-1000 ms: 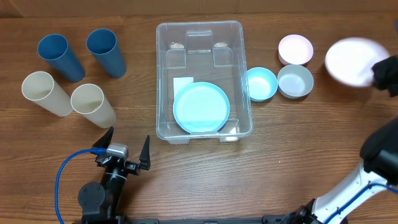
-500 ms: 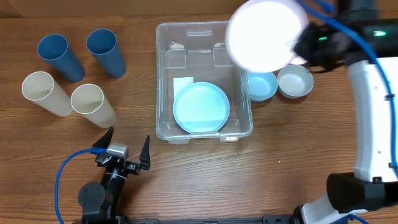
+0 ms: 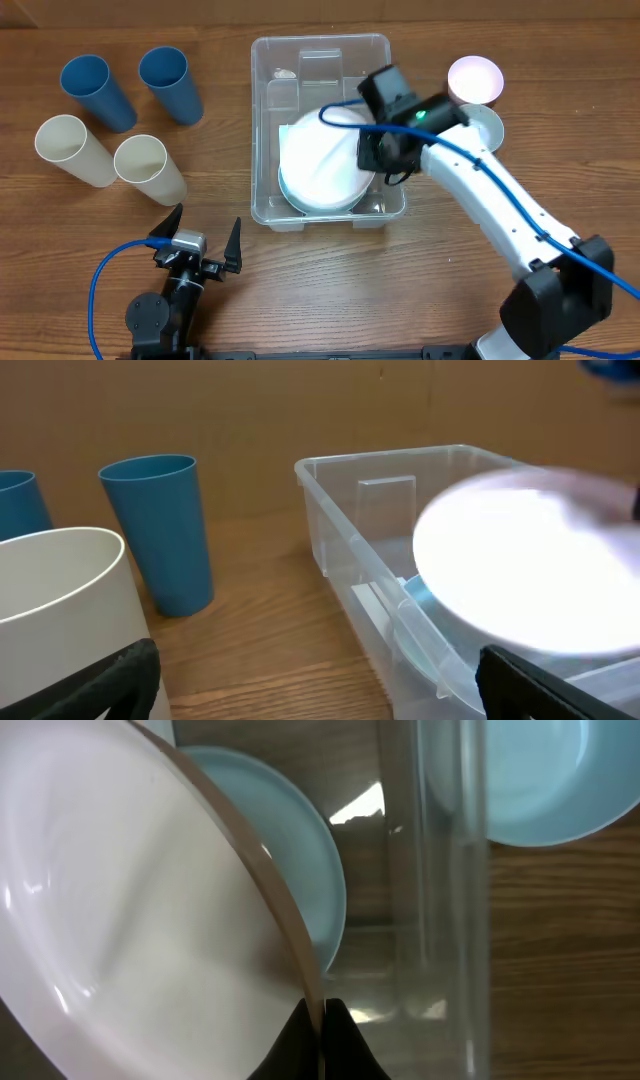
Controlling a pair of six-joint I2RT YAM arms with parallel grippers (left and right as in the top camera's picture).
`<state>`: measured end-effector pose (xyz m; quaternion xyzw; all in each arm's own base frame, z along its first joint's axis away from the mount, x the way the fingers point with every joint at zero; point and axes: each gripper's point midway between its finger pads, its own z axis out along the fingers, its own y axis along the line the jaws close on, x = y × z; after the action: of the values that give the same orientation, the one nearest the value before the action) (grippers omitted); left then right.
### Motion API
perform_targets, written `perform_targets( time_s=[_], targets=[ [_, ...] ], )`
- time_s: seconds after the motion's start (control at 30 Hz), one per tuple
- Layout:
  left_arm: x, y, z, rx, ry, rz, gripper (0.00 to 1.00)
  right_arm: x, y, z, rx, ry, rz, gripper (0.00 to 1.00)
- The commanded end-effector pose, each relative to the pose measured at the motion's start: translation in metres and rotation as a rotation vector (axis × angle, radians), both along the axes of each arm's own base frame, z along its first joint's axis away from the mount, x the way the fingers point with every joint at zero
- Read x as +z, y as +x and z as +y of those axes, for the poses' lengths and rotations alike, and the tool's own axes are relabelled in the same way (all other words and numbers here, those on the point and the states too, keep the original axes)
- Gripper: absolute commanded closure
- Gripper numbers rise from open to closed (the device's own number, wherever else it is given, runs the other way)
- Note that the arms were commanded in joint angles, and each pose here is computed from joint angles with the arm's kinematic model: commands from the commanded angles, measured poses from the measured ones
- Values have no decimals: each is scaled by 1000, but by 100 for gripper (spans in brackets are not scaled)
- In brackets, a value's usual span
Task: Pack container
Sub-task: 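Carry the pink plate into the bin onto the stacked plates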
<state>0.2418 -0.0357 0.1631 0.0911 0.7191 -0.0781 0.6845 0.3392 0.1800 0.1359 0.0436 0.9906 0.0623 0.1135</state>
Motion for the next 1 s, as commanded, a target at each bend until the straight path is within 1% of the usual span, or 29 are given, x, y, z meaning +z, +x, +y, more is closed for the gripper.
perform_targets(
  time_s=[0.0,0.07,0.1,0.13,0.17,0.2,0.27,0.33,0.4,0.53,0.6,0.63,0.7,0.73,0.8,0.83,0.87,0.97],
  targets=[
    [0,0,2,8,-13,-1,0,-23,-6,7,2,44,14,96],
    [0,0,2,7,-12,-2,0,-29,-7,9,10,49,16,95],
    [0,0,2,7,-12,-2,0,-31,-7,12,27,49,9,90],
    [0,0,2,7,-12,-2,0,-31,-7,14,48,47,4,78],
    [0,0,2,8,-13,-1,0,-30,-7,15,62,46,-1,55],
    [0,0,2,8,-13,-2,0,-30,-8,18,87,44,-6,40],
    [0,0,2,7,-12,-2,0,-30,-10,21,131,46,-8,32],
    [0,0,2,8,-12,-2,0,-29,-17,34,259,74,-4,28],
    [0,0,2,7,-12,-2,0,-25,-18,38,307,68,-14,24],
    [0,0,2,8,-12,-2,0,20,2,39,276,80,-87,21],
    [0,0,2,8,-12,-2,0,54,22,22,189,56,-154,20],
    [0,0,2,8,-13,-1,0,72,34,5,118,40,-188,19],
    [0,0,2,8,-12,-2,0,94,55,-31,-9,33,-234,18],
    [0,0,2,8,-12,-2,0,98,64,-53,-89,36,-243,17],
    [0,0,2,8,-13,-2,0,92,80,-113,-291,37,-227,17],
    [0,0,2,8,-12,-2,0,83,85,-139,-360,30,-207,17],
    [0,0,2,8,-13,-1,0,76,88,-155,-397,21,-190,17],
    [0,0,2,8,-13,-1,0,35,95,-204,-501,-14,-94,18]
  ],
)
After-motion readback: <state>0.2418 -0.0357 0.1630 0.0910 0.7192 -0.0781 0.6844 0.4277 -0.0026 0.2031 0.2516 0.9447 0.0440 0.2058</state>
